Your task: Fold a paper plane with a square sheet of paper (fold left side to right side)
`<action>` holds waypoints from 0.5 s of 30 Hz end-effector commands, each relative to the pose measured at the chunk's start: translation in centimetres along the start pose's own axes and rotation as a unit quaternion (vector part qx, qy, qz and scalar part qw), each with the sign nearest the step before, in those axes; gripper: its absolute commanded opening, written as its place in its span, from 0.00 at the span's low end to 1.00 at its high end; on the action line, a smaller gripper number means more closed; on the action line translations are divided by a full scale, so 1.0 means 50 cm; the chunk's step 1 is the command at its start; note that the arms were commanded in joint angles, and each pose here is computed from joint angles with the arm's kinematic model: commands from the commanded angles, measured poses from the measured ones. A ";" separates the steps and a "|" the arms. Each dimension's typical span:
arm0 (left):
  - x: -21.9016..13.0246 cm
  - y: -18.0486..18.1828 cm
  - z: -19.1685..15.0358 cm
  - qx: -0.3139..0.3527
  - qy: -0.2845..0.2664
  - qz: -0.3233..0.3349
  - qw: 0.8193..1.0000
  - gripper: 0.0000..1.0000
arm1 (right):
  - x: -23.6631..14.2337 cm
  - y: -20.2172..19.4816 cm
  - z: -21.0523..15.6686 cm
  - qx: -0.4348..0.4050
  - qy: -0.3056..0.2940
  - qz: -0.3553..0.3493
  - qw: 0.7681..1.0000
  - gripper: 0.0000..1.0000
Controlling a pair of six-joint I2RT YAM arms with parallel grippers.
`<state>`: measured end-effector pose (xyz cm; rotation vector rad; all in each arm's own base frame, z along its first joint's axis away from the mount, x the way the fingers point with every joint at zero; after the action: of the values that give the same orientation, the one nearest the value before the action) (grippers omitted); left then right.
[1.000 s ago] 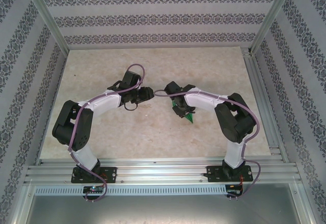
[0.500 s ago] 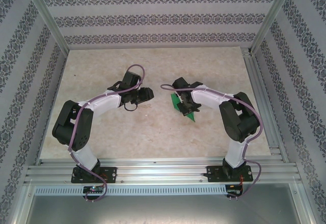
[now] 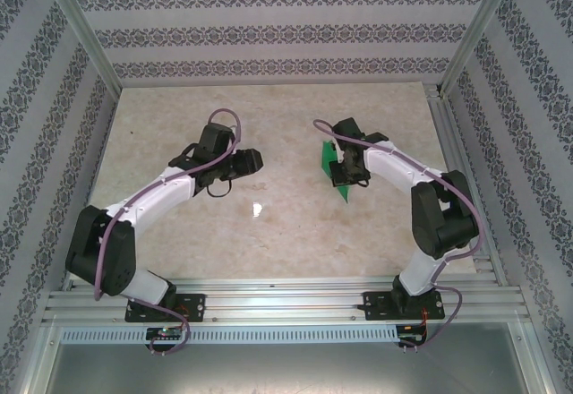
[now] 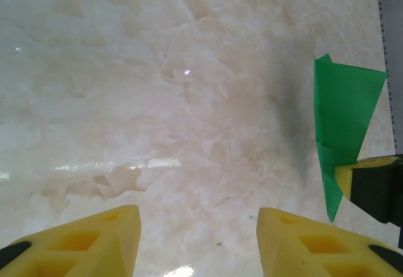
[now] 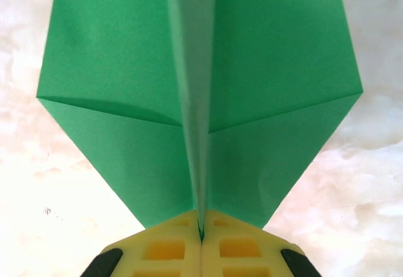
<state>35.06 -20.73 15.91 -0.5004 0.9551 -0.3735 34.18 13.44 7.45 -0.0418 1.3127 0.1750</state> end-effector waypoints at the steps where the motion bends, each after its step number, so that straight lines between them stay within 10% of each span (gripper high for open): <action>1: -0.009 0.040 -0.025 0.003 0.013 0.032 0.999 0.53 | 0.030 0.016 0.006 0.040 0.020 0.042 0.998 0.06; 15: -0.015 0.044 -0.034 0.001 0.015 0.033 0.999 0.53 | 0.086 -0.021 0.011 0.042 0.053 -0.015 0.998 0.25</action>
<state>33.39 -19.59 13.79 -0.4746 1.0208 -0.3261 35.11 13.35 3.25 0.0103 1.4335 0.1225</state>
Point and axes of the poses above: each hand's point on the last joint's axis, 136 mm out from that joint toward the fingers, its own x axis out along the fingers, its own y axis along the line the jaws close on, z = x × y, the point moved 1 cm from there along -x, back along the fingers, and after that the axes turned 3 degrees about x, right-handed, at the moved point
